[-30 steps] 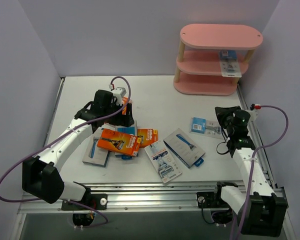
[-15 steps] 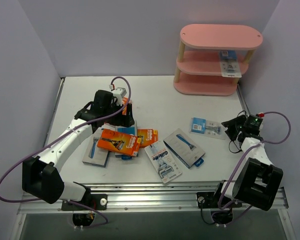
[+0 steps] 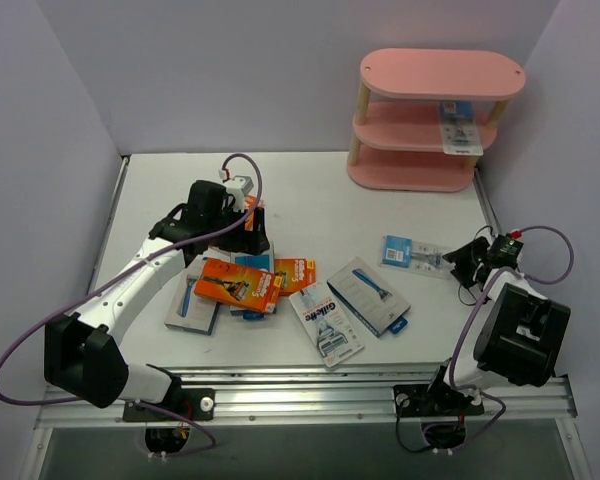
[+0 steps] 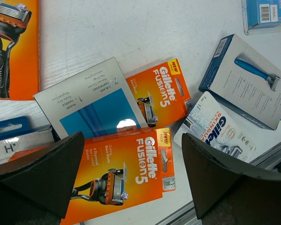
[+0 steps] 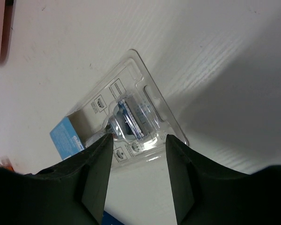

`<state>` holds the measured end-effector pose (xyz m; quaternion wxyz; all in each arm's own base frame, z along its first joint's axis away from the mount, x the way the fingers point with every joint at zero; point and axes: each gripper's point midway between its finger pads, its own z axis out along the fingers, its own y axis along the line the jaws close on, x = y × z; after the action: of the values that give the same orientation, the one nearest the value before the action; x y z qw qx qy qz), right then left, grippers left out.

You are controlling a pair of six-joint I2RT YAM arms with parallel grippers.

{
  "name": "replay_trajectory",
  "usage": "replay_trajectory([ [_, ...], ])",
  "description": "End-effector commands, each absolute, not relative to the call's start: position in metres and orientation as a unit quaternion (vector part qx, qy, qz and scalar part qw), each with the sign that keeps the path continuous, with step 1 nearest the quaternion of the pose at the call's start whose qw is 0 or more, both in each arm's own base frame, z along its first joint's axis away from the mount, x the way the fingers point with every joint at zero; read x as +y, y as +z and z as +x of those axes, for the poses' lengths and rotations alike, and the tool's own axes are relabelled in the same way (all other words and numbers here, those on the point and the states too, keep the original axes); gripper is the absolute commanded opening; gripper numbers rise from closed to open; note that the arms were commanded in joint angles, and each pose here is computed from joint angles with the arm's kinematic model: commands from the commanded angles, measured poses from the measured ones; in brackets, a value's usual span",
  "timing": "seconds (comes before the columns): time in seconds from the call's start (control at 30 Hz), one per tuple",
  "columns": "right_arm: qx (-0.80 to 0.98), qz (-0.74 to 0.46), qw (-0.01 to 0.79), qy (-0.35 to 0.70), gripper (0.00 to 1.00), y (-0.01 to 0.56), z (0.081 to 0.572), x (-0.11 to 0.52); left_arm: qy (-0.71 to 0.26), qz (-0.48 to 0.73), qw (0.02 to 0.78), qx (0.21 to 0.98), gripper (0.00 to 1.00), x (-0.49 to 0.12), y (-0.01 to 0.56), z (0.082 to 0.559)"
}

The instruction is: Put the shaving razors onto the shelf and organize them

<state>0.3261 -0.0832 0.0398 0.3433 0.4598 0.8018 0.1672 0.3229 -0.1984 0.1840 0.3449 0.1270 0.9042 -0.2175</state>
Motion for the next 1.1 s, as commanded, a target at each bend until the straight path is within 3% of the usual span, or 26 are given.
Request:
replay_trajectory([
  [0.0,0.799,0.437,0.367,0.187,0.44,0.041,0.342,-0.084,-0.233,0.14,0.367,0.89,0.94,-0.207,0.204,0.329],
  [0.3,0.813,0.422,0.352,0.195,0.4,0.022,0.35,-0.066,-0.233,0.14,0.366,0.89,0.94,-0.207,0.204,0.329],
  [0.6,0.821,0.388,0.344,0.24,0.39,0.019,0.362,-0.008,-0.231,0.139,0.366,0.891,0.94,-0.206,0.204,0.329],
  [0.93,0.803,0.306,0.368,0.356,0.3,0.062,0.381,0.035,-0.231,0.14,0.366,0.89,0.94,-0.206,0.204,0.329],
  [1.07,0.834,0.242,0.374,0.326,0.3,0.086,0.385,0.032,-0.233,0.141,0.365,0.89,0.94,-0.207,0.205,0.329],
])
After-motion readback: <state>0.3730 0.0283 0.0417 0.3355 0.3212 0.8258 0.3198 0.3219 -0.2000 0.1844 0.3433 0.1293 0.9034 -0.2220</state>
